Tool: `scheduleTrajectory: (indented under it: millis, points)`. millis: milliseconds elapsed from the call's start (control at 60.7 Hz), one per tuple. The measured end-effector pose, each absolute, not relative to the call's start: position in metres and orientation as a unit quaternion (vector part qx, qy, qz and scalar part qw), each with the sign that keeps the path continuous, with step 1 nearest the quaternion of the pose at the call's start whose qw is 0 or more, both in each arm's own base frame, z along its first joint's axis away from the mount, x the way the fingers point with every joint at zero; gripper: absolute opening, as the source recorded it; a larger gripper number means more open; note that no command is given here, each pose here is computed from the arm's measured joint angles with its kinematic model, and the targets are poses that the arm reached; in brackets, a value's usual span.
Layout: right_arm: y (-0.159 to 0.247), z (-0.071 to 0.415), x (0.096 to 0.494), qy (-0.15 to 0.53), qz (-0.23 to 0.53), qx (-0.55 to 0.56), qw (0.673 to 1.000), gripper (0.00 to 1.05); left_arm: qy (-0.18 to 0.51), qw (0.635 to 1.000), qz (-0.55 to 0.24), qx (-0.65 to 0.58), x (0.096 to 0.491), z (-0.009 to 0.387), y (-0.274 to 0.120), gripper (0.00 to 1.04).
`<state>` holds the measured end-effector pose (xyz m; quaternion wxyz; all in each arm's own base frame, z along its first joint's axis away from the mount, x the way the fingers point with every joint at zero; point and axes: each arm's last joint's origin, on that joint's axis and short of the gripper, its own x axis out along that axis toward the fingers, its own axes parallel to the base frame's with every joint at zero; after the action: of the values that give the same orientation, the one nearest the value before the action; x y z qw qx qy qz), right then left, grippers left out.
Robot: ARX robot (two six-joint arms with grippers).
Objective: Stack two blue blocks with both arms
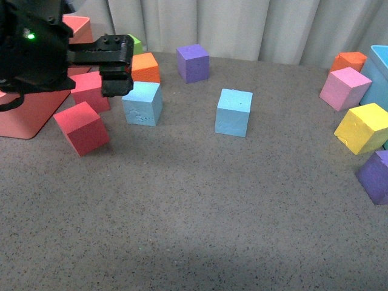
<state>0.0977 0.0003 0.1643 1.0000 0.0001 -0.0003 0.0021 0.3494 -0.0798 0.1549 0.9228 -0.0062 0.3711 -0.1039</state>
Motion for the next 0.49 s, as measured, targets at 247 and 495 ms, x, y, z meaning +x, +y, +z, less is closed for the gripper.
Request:
scheduleTrajectory:
  millis: [247,495]
  points:
    - [0.0,0.164,0.098,0.0,0.002,0.0,1.0,0.95,0.411,0.907,-0.09,0.023,0.412,0.146,-0.106,0.98]
    - [0.0,0.164,0.098,0.0,0.002,0.0,1.0,0.95,0.42,0.903,-0.086,0.024,0.444,0.138,-0.121,0.98]
